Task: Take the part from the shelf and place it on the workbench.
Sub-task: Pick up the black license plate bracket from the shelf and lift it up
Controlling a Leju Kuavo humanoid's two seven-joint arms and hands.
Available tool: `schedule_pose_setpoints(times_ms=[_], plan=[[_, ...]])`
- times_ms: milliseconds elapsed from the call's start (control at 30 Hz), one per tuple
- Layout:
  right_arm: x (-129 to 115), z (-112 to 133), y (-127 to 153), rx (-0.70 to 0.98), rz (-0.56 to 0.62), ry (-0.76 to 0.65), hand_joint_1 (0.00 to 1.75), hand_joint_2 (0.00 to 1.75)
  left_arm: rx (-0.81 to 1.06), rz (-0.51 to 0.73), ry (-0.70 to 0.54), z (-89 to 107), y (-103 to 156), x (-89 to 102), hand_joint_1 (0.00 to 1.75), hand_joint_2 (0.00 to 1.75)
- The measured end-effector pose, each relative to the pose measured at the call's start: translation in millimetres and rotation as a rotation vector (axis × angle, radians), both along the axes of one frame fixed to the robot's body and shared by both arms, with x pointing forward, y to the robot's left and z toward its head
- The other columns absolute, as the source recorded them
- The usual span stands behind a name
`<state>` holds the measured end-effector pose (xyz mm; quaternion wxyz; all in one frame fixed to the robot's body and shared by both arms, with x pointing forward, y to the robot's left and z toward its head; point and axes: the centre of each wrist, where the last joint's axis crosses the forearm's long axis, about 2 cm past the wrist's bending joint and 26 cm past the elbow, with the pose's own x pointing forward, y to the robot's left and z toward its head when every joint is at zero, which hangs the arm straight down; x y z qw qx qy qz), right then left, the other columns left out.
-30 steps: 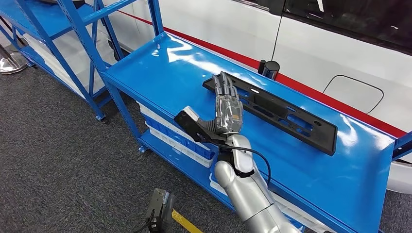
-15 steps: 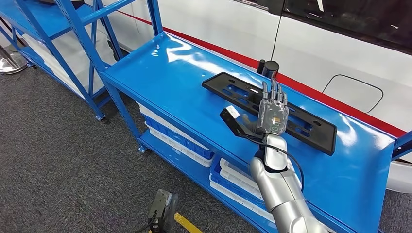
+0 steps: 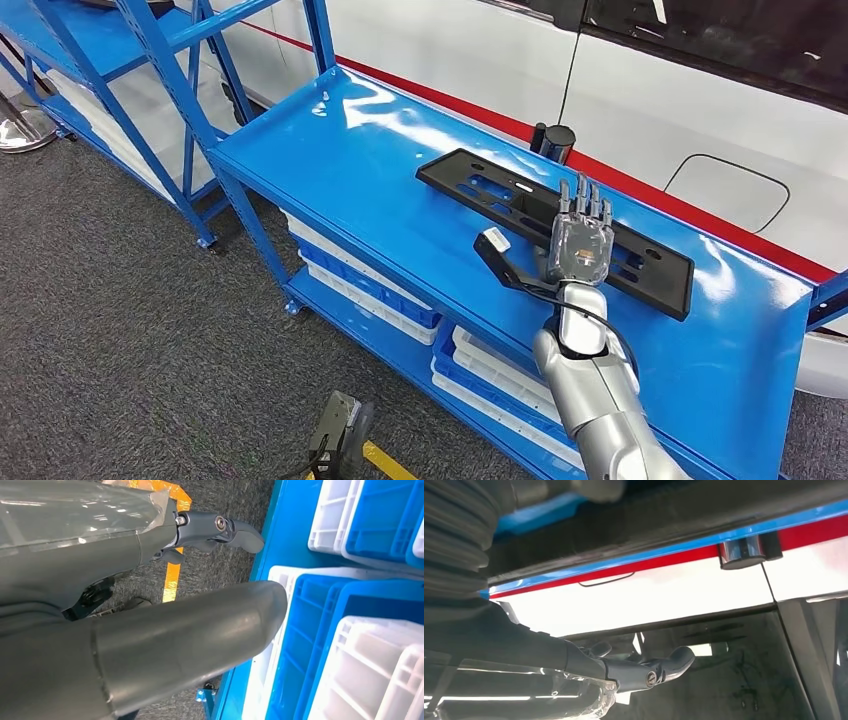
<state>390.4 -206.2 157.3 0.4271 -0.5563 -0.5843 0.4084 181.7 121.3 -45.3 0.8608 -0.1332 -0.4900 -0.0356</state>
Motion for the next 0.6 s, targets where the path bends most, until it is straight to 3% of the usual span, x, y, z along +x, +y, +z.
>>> schedule_pose_setpoints(times_ms=[367, 600], plan=[[-13.6, -7.0, -1.3, 0.014, 0.013, -0.011, 1.75, 1.75, 0.016, -0.023, -0.001, 0.4, -0.8, 0.2, 0.0, 0.0], [-19.2, 1.2, 1.5, 0.029, 0.034, -0.056, 1.74, 1.75, 0.059, -0.033, -0.024, 0.9, -1.3, 0.8, 0.0, 0.0]])
